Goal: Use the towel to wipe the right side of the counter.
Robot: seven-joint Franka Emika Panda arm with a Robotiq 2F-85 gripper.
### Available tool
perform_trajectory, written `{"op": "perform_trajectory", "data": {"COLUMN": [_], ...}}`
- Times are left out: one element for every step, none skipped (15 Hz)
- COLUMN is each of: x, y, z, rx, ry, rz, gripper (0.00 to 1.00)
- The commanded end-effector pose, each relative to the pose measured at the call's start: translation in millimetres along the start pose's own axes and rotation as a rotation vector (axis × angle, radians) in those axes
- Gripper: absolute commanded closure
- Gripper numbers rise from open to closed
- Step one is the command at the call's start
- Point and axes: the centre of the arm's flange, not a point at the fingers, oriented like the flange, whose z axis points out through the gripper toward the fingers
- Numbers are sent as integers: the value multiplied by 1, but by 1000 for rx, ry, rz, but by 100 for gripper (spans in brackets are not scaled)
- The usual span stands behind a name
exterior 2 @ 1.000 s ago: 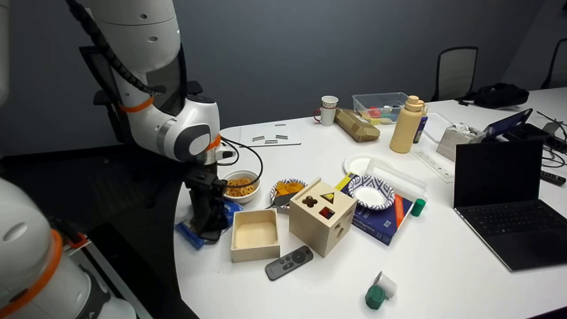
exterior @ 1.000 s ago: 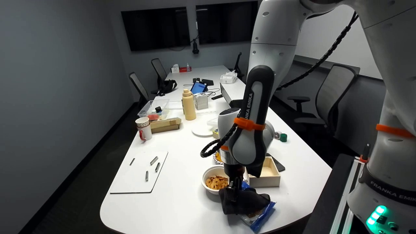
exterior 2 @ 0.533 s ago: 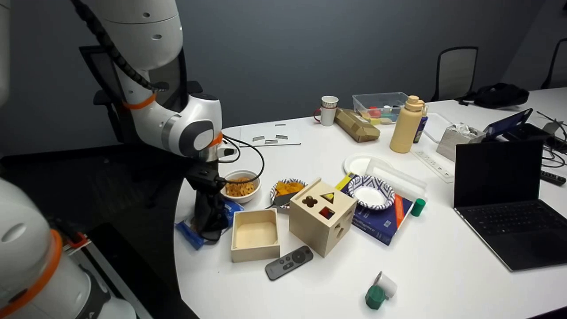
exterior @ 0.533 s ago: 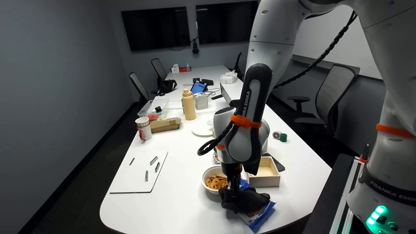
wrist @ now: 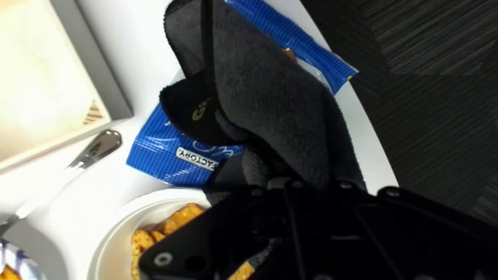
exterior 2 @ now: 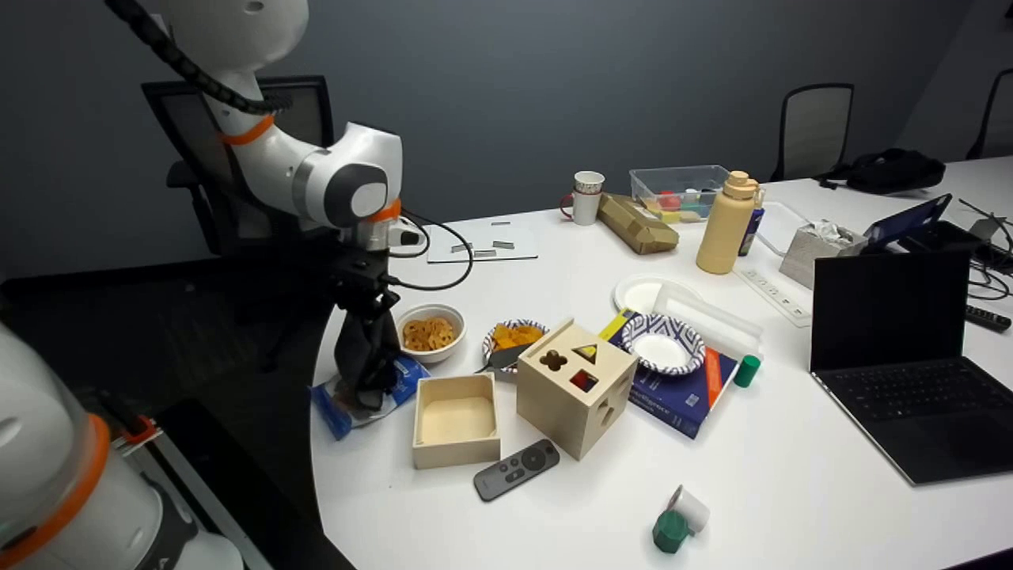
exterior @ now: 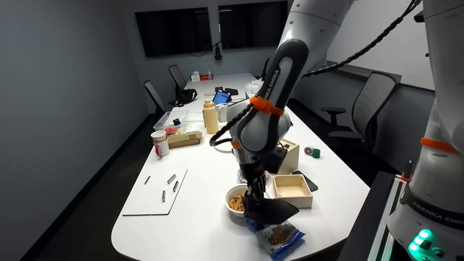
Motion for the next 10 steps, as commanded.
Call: {"op": "perform_trajectory", "data": {"x": [-22, -24, -27, -30, -34, -39, -45, -51, -58, -67], "y": [5, 14, 24, 35, 51, 66, 85, 102, 119, 135], "z": [-78, -90, -99, -106, -109, -112, -109, -105, -101, -97], "rx": [-47, -65, -82, -104, -129, -145, -162, -172, -189, -198], "ry": [-6, -2, 4, 14, 28, 46, 67, 80, 85, 94], "rz": [172, 227, 278, 327, 372, 423, 472, 523, 574, 626], "gripper": [98, 98, 98, 98, 98, 98, 98, 98, 98, 98]}}
